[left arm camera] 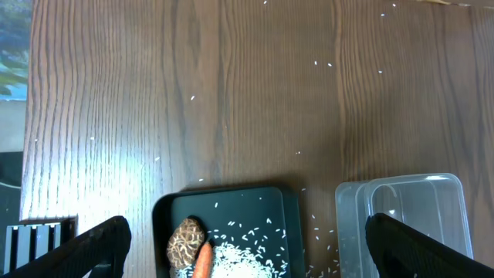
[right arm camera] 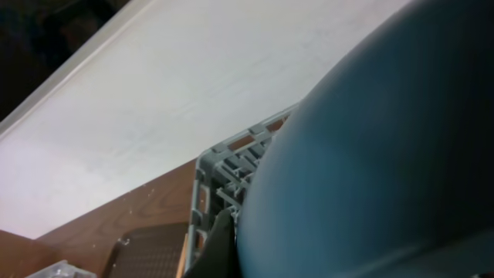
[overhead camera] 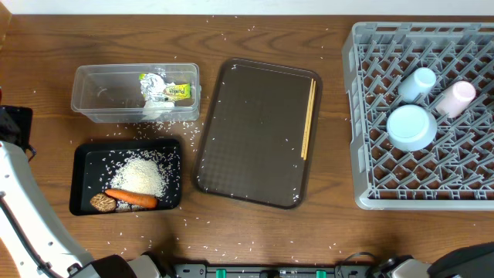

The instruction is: Sort waste into correct bins and load items into the dishwasher rack

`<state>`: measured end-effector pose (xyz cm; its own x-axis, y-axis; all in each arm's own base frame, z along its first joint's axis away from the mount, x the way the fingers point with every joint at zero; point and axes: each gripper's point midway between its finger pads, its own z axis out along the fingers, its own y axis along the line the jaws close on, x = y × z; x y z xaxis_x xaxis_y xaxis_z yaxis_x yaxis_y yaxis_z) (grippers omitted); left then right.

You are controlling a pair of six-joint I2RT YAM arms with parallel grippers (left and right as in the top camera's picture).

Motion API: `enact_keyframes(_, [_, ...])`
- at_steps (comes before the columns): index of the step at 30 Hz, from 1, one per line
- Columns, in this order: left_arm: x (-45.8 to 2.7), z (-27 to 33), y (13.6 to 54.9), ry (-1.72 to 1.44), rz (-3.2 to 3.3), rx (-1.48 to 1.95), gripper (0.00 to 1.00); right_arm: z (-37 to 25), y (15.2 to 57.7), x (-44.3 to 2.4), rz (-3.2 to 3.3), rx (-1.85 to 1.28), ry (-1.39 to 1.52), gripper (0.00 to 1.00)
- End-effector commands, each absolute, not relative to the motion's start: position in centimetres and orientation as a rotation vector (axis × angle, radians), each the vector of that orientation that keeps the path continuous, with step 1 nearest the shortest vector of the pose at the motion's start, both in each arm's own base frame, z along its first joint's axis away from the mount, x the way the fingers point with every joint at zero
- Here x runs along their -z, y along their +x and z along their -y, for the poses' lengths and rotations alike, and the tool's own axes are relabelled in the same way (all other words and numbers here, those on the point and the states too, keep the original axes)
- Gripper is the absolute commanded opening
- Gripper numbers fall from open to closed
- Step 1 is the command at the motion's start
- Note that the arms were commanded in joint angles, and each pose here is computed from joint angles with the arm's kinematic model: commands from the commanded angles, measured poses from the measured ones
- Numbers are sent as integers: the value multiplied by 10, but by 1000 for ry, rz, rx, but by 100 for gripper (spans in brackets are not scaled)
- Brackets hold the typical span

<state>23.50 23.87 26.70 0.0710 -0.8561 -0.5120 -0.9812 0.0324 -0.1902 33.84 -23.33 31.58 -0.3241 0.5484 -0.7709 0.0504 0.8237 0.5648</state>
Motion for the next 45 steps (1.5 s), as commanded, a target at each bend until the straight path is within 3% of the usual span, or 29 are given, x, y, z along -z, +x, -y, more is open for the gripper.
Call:
enact_keyframes(1, [-268, -240, 234, -1860, -1818, -329, 98, 248, 347, -303, -1854, -542, 453, 1])
enact_keyframes(14, [-268, -240, 234, -1860, -1818, -329, 98, 230, 386, -286, -1879, -560, 323, 1])
enact_keyframes(23, [-268, -240, 234, -1860, -1818, -329, 98, 241, 425, -270, -1933, -296, 441, 1])
enact_keyframes(34, [-268, -240, 234, -1860, -1818, -329, 98, 238, 440, -229, -1978, -424, 461, 1])
enact_keyframes(39, [-268, -240, 234, -1860, -1818, -329, 98, 223, 443, -245, -1919, -574, 425, 1])
enact_keyframes(45, [-268, -240, 234, -1860, -1818, -329, 98, 213, 441, -298, -1741, -827, 363, 1])
